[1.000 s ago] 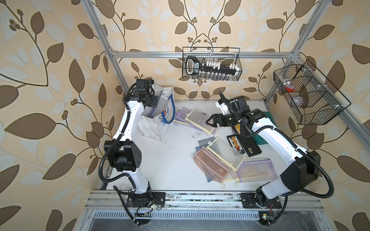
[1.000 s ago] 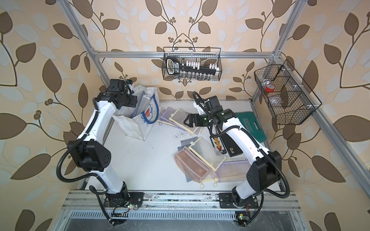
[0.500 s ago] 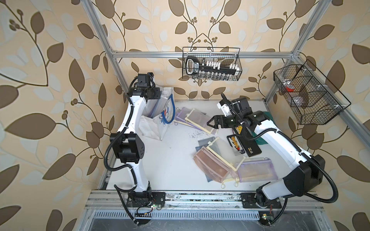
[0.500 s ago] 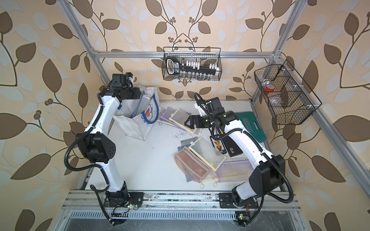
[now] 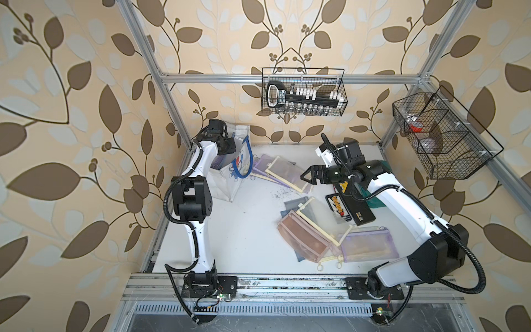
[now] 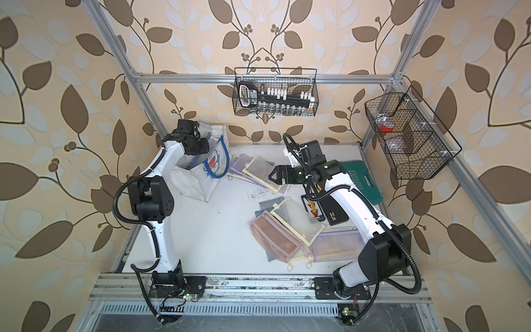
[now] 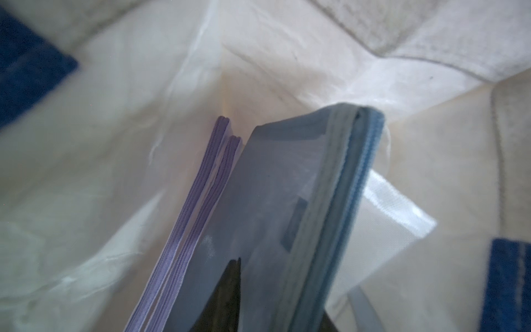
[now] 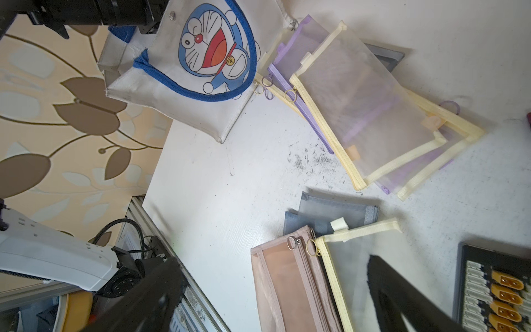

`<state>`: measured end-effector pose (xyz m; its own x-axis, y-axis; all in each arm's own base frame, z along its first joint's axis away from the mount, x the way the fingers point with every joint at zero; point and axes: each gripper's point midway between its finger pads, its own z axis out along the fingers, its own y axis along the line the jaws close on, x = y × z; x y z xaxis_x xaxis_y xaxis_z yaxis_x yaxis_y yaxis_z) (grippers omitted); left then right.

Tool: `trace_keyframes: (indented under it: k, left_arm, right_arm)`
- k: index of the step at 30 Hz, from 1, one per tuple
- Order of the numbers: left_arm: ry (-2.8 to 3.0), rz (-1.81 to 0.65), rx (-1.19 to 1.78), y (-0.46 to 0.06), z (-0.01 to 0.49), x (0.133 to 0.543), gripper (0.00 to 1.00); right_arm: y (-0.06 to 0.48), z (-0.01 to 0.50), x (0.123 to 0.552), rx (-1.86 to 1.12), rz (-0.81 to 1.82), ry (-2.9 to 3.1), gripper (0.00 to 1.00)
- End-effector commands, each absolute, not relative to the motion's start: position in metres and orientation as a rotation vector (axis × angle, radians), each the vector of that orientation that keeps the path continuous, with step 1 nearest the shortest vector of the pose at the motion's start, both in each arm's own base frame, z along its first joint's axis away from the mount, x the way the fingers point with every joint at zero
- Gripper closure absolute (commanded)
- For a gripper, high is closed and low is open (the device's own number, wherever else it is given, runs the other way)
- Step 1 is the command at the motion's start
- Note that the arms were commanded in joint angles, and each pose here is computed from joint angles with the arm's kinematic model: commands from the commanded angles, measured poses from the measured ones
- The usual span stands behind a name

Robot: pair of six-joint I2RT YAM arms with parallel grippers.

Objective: Put the pencil pouch into the canvas bag
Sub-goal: Place the pencil pouch in the canvas bag, then pick up the pencil pouch.

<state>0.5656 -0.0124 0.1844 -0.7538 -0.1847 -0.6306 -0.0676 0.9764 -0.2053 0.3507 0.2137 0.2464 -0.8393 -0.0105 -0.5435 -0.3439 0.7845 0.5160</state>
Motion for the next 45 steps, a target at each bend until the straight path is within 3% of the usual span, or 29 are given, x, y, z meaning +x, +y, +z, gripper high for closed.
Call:
trace_keyframes:
  k: [1, 9, 15, 19, 25, 34, 39, 45]
  left_arm:
    - [2.375, -0.195, -0.178, -0.004, 0.207, 0.567, 0.71]
    - [2.340, -0.149, -0.150, -0.001, 0.268, 0.525, 0.28]
    - [2.288, -0.143, -0.094, -0.021, 0.324, 0.468, 0.22]
    - [2.291, -0.230, -0.023, -0.068, 0.333, 0.419, 0.20]
    - [2.428, -0.577, 0.034, -0.169, 0.278, 0.324, 0.19]
    - [2.743, -0.825, 0.066, -0.245, 0.166, 0.201, 0.24]
    - [2.829, -0.987, 0.027, -0.269, 0.128, 0.180, 0.25]
    - [2.860, -1.050, -0.114, -0.289, 0.097, 0.193, 0.20]
  right_arm:
    - [0.214, 0.236, 0.353, -0.259, 0.854, 2.465, 0.01]
    - [0.209, 0.232, 0.347, -0.241, 0.851, 2.469, 0.01]
    - [0.194, 0.197, 0.344, -0.120, 0.893, 2.529, 0.01]
    - [0.180, 0.172, 0.343, -0.045, 0.876, 2.591, 0.01]
    - [0.168, 0.133, 0.324, 0.016, 0.851, 2.718, 0.02]
    - [0.165, 0.113, 0.271, 0.034, 0.878, 2.812, 0.02]
    - [0.190, 0.093, 0.241, -0.065, 0.901, 2.892, 0.04]
    - [0.207, 0.072, 0.227, -0.108, 0.941, 2.952, 0.07]
